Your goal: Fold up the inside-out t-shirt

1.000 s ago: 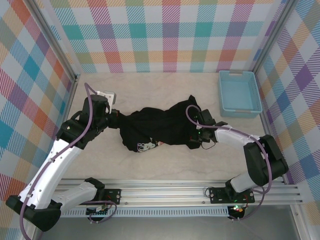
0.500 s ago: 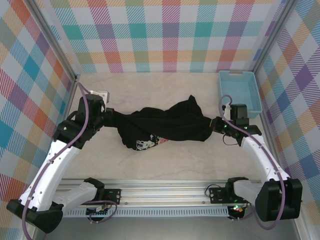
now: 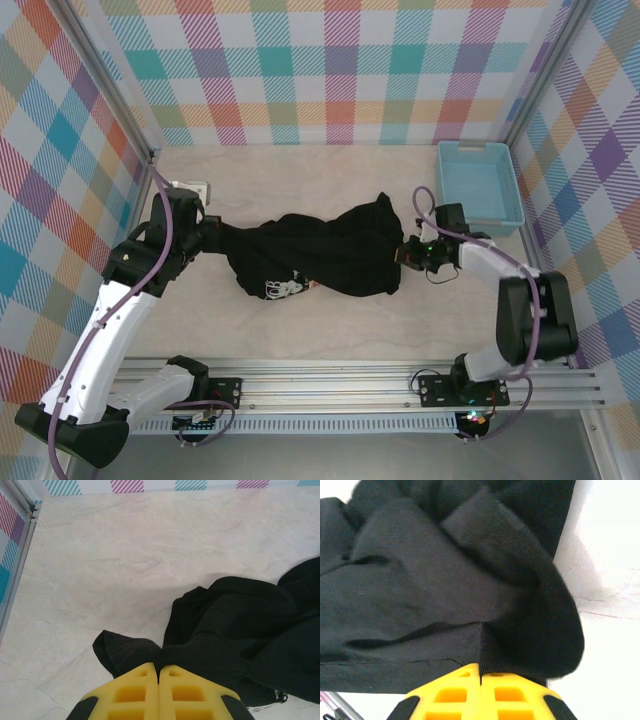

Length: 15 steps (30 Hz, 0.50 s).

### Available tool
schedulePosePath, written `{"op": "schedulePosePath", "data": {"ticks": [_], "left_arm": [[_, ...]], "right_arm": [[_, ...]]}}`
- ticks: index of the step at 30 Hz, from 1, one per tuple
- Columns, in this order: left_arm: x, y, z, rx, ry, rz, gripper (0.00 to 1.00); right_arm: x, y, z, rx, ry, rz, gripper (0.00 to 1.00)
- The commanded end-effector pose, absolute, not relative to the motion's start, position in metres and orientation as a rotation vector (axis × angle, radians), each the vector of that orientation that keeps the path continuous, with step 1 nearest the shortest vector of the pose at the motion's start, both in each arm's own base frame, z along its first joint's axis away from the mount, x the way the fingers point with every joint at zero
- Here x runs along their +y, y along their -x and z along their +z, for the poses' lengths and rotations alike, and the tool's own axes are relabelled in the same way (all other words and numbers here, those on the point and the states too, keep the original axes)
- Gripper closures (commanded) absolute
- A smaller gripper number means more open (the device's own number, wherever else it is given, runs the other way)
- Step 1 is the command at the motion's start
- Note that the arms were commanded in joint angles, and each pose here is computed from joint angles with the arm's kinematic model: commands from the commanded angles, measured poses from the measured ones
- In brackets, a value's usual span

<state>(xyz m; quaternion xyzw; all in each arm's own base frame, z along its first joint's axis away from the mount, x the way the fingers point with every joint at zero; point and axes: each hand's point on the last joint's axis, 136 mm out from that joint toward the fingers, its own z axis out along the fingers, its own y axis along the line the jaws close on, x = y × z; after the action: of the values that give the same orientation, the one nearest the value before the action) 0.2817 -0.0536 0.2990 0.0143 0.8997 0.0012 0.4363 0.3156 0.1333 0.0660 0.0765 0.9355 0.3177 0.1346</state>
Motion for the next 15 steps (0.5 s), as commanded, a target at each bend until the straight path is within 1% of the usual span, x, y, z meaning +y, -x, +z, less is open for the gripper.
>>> {"op": "schedulePosePath", "data": {"ticks": [1, 3, 8, 11, 15], "left_arm": [[-0.053, -0.286, 0.302, 2.213, -0.010, -0.020, 1.00], [-0.054, -0.286, 0.300, 2.217, -0.012, -0.025, 1.00], [-0.057, -0.289, 0.298, 2.226, -0.023, -0.034, 1.00], [-0.058, -0.289, 0.299, 2.227, -0.029, -0.037, 1.00], [-0.058, -0.288, 0.299, 2.225, -0.029, -0.040, 1.00]], "right_arm": [[0.147, -0.339, 0.082, 2.630, -0.179, 1.028, 0.88], [0.148, -0.335, 0.081, 2.628, -0.173, 1.046, 0.83], [0.145, -0.306, 0.073, 2.640, -0.169, 1.046, 0.70], [0.141, -0.293, 0.070, 2.644, -0.175, 1.026, 0.65], [0.139, -0.284, 0.066, 2.643, -0.168, 1.020, 0.61]]}}
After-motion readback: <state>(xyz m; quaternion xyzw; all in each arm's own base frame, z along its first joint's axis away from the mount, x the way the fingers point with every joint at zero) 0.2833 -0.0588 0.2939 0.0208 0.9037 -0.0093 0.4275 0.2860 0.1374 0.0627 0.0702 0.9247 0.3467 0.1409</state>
